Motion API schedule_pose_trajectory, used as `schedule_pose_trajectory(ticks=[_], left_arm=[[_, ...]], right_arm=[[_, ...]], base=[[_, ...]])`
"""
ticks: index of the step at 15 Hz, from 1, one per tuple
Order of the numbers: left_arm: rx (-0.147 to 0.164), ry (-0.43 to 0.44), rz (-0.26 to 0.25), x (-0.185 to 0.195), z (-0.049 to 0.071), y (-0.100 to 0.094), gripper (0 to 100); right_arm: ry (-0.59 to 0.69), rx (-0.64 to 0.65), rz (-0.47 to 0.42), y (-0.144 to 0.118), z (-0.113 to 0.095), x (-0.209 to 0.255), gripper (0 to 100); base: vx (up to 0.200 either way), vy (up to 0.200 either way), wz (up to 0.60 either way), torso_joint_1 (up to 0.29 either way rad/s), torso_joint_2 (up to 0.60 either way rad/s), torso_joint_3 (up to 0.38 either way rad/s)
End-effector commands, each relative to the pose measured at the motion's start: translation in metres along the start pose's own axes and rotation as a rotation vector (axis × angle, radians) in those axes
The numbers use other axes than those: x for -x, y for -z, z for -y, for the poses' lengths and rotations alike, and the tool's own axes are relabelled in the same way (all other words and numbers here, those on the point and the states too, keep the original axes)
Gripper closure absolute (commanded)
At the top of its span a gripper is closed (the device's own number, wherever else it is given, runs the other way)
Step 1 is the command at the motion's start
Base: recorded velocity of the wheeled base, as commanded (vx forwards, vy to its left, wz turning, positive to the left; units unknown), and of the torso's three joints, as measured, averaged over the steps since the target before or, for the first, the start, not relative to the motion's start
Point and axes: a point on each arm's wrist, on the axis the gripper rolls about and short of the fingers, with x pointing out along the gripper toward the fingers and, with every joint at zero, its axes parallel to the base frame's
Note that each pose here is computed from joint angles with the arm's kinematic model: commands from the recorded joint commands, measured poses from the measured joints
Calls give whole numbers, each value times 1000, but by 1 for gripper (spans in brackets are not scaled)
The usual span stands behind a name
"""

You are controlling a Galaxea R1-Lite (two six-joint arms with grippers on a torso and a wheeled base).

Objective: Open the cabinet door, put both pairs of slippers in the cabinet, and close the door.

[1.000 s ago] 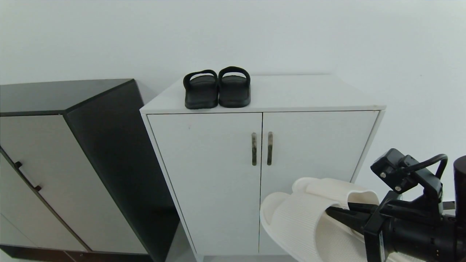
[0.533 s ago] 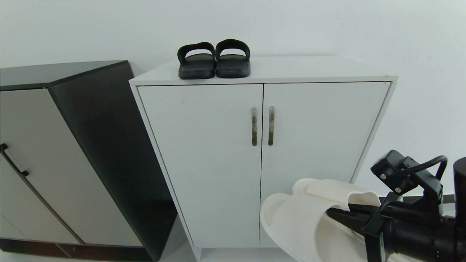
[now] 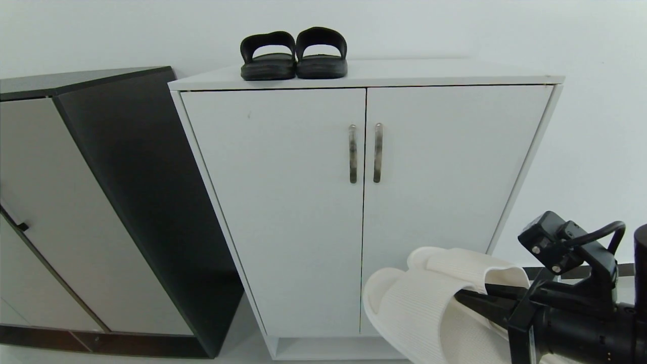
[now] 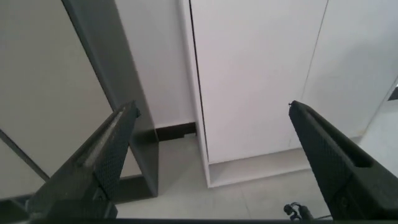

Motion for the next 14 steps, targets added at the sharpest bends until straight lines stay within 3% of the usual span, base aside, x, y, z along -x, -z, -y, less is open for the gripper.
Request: schedule_pose_trajectory(ticks=[1, 2, 3, 4, 7, 8, 9, 11, 12, 14], left_arm=[[-13, 14, -11, -1, 0, -4, 0], [43, 13, 41, 2, -3, -40, 0], [150, 24, 74, 0, -7, -78, 0], [199, 73, 37, -12, -9, -102, 0], [216, 364, -78, -57, -9, -125, 0], [207, 398, -94, -66, -9, -126, 0], [172, 509, -129, -91, -7, -130, 0], [176, 621, -155, -106, -1, -134, 0], [168, 740, -178, -119, 12, -142, 0], [157, 818, -186, -136, 25, -157, 0]], right_arm=[[1, 0, 1, 0, 0, 0, 100], [2, 0, -3, 1, 0, 1, 100], [0, 0, -3, 2, 0, 1, 100], [0, 1, -4, 2, 0, 0, 100], [-19, 0, 4, 1, 0, 1, 100], [-19, 0, 2, 2, 0, 1, 100], [-19, 0, 4, 1, 0, 1, 100], [-20, -2, 13, 1, 0, 0, 100], [-22, 0, 6, 3, 0, 0, 100], [-22, 0, 3, 4, 0, -1, 100]], base=[[0, 0, 0, 0, 0, 0], [0, 0, 0, 0, 0, 0], [0, 0, 0, 0, 0, 0], [0, 0, 0, 0, 0, 0], [0, 0, 0, 0, 0, 0], [0, 0, 0, 0, 0, 0], [0, 0, 0, 0, 0, 0], [0, 0, 0, 0, 0, 0], [0, 0, 0, 0, 0, 0], [0, 0, 0, 0, 0, 0]])
